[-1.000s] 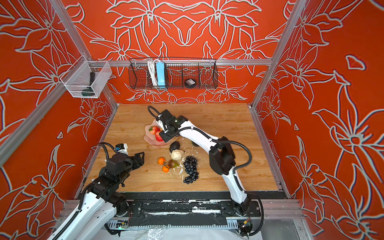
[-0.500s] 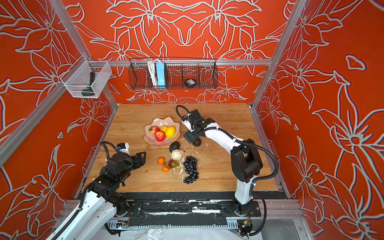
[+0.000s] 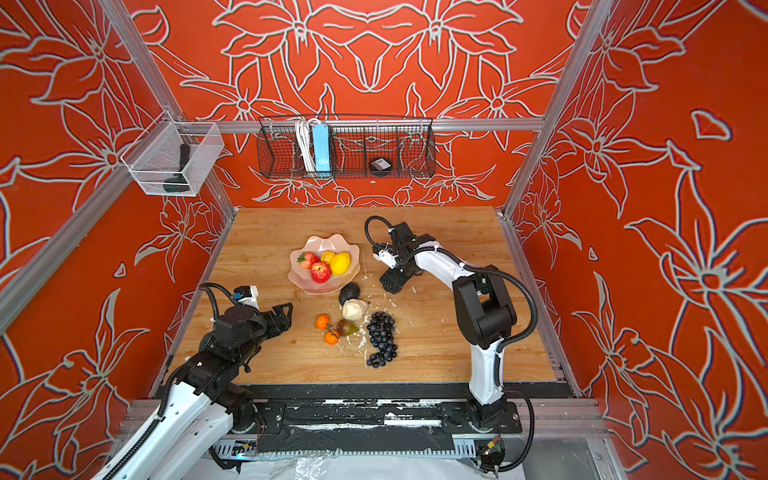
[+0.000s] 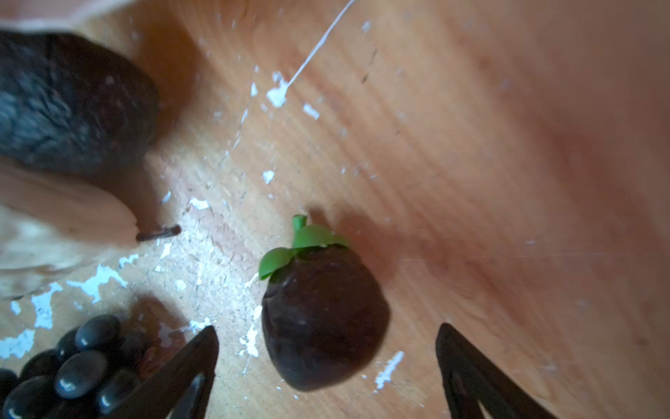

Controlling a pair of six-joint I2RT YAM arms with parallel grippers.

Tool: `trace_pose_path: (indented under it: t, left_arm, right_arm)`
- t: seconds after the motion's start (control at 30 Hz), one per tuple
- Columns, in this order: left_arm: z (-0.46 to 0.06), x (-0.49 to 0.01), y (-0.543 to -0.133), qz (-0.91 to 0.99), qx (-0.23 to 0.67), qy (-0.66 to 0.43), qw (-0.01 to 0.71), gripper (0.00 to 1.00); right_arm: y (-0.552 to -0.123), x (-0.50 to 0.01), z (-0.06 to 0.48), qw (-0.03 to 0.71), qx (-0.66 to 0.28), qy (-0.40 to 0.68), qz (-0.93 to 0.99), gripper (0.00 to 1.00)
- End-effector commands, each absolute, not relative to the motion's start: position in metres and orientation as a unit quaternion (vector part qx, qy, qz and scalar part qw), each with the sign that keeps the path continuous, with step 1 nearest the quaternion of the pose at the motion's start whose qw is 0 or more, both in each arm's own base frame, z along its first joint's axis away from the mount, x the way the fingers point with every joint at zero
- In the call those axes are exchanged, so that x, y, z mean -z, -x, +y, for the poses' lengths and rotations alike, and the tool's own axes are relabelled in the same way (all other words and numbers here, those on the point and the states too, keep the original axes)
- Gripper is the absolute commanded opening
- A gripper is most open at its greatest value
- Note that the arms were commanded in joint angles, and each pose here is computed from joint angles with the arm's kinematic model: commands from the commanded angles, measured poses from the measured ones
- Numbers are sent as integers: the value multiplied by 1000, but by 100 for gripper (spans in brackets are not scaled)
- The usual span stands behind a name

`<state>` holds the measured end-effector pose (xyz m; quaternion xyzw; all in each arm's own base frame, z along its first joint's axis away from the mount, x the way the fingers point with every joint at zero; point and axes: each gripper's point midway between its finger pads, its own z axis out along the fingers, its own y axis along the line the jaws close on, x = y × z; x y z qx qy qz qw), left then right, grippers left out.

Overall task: Arrange fruit in a fruit bowl
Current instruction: Pick up the fruit from the center of the table.

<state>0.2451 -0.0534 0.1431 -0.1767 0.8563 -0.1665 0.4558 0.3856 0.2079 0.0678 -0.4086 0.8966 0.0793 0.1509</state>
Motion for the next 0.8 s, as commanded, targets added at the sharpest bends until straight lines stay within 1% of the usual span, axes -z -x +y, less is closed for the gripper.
trace_pose_path:
  t: [0.0, 0.13, 0.3, 0.43, 0.53, 0.77]
  left_arm:
    - [-52, -148, -247, 852, 165, 179, 463, 82]
    - [-53, -149, -247, 852, 165, 179, 463, 82]
    - [-52, -149, -247, 852, 166, 180, 464, 82]
    - [-52, -149, -247, 852, 165, 180, 464, 82]
    - [-52, -149, -247, 852, 166, 179, 464, 82]
    - [-53, -149, -247, 852, 166, 179, 464, 82]
  right_arm:
    - [-381, -69, 212, 135, -100, 428, 888, 92]
    - [-382, -60, 208, 121, -89, 425, 893, 88]
    - [-382, -61, 214, 123, -106, 426, 890, 81]
    - [-383, -56, 212, 116, -99, 426, 892, 78]
    - [-383, -54, 215, 110, -105, 425, 892, 73]
    - [-387, -50, 214, 111, -98, 420, 895, 70]
